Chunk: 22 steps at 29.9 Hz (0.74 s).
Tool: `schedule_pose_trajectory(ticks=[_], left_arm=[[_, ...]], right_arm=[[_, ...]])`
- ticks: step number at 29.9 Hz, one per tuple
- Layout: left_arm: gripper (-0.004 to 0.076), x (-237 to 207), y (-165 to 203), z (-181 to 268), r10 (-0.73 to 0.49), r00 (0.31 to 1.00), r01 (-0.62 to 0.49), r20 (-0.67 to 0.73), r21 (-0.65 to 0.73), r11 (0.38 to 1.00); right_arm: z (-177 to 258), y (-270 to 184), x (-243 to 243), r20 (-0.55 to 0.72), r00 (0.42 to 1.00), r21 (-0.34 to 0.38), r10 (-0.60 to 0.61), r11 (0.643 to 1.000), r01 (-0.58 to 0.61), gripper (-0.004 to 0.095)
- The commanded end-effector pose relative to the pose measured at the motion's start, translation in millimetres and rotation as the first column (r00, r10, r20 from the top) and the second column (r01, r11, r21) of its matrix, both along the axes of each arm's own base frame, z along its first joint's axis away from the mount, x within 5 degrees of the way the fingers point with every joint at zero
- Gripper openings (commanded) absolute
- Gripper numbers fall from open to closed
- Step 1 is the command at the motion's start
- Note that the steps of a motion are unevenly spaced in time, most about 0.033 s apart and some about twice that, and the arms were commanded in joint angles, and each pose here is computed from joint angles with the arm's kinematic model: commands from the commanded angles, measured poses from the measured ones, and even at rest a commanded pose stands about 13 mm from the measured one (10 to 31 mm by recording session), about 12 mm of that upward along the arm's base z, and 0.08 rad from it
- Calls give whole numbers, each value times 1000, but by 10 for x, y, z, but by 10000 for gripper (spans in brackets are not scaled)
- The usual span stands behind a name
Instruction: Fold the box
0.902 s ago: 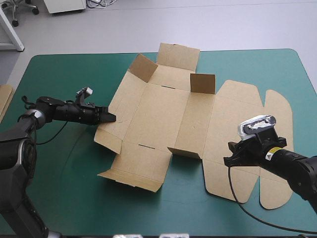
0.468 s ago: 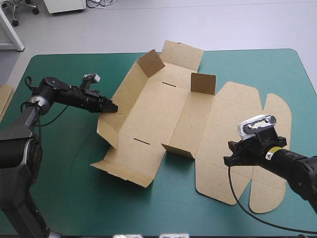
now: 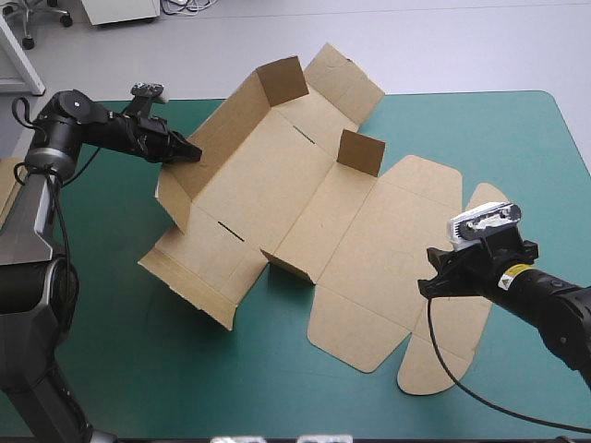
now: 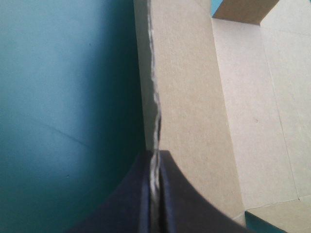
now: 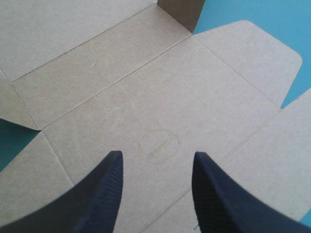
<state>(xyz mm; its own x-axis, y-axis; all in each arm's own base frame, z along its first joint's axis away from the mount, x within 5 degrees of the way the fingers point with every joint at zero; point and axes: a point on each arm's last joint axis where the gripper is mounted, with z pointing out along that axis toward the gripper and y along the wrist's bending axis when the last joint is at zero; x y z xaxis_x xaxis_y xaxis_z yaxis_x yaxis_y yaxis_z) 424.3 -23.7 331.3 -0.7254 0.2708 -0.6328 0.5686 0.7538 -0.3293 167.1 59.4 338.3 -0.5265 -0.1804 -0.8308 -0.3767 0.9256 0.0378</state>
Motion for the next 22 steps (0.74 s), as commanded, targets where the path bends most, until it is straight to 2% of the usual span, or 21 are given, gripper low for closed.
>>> schedule_pose_trajectory(ticks=[1, 5, 11, 17, 22], left_arm=[[-3, -146, -78, 430, -29, 996, 33, 86, -50, 998], [8, -157, -104, 494, -42, 993, 42, 114, 5, 999], [8, -273, -434, 714, -142, 971, 114, 194, 148, 982], [8, -460, -795, 992, -256, 923, 152, 288, 339, 928], [8, -652, -1052, 1203, -391, 846, 190, 363, 481, 856]], right_arm=[[251, -28, 32, 134, 991, -4, -13, 1000, 14, 426], [301, -49, 41, 164, 986, -39, -15, 999, 21, 426], [344, -78, 59, 210, 977, -75, -24, 996, 41, 426], [348, -140, 78, 229, 971, -121, -66, 988, 95, 426], [363, -229, 86, 242, 963, -197, -117, 966, 167, 426]])
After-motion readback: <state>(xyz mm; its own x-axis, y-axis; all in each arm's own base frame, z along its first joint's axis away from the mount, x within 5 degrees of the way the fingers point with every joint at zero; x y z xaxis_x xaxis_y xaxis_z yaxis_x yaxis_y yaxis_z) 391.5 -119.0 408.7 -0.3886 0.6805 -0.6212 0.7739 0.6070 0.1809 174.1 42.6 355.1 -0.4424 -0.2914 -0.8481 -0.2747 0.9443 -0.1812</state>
